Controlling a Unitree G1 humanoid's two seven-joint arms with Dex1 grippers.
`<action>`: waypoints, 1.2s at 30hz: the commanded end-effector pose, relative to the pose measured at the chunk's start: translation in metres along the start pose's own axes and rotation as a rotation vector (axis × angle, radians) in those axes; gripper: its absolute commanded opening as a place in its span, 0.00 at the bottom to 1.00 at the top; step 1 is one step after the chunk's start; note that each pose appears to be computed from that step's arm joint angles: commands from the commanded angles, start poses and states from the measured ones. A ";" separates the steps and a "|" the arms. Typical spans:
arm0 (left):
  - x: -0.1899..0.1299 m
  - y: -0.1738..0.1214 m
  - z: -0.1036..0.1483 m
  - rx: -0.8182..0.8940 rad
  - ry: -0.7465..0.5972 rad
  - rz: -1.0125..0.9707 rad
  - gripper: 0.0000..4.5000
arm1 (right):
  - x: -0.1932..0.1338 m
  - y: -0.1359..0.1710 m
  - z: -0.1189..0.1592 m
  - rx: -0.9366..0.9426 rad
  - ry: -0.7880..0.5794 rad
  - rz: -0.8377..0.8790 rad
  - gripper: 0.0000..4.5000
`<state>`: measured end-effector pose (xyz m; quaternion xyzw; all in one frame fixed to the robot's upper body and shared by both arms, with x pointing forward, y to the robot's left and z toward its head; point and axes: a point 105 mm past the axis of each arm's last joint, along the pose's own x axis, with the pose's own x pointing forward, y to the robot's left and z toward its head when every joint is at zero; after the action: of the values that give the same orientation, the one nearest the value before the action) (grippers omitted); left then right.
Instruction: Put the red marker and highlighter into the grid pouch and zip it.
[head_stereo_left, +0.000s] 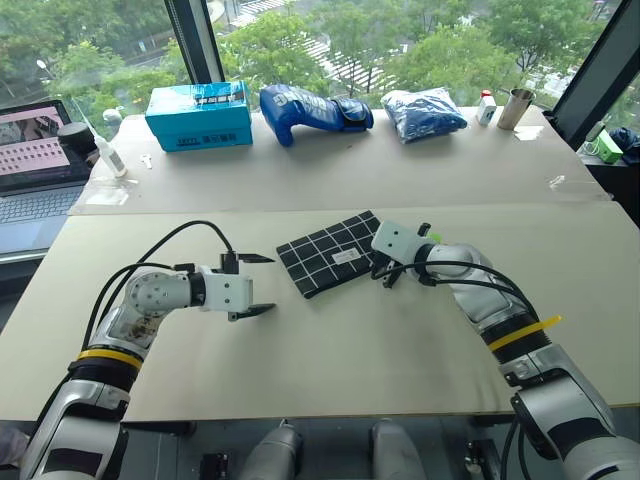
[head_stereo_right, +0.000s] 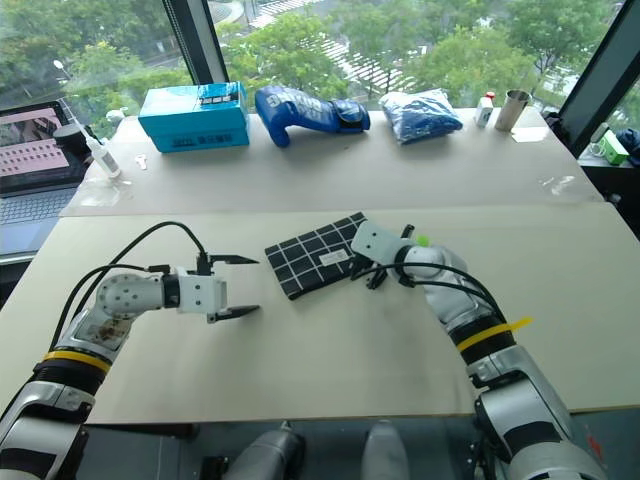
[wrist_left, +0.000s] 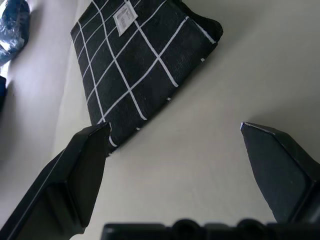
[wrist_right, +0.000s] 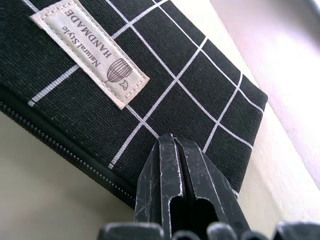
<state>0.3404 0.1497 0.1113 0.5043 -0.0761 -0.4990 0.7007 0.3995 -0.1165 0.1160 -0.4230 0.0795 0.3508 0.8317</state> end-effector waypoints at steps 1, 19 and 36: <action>0.015 0.004 -0.004 0.088 0.033 0.002 1.00 | 0.002 0.003 0.006 -0.001 -0.018 0.025 0.00; 0.032 0.023 0.037 0.189 -0.229 0.099 1.00 | -0.002 0.006 -0.006 0.042 0.014 0.011 0.00; 0.044 0.023 0.032 0.170 -0.221 0.107 0.51 | -0.004 0.004 -0.006 0.043 0.014 -0.002 0.00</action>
<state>0.3535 0.0979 0.1142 0.4977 -0.1949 -0.5171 0.6686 0.3970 -0.1142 0.1164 -0.4089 0.0784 0.3523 0.8382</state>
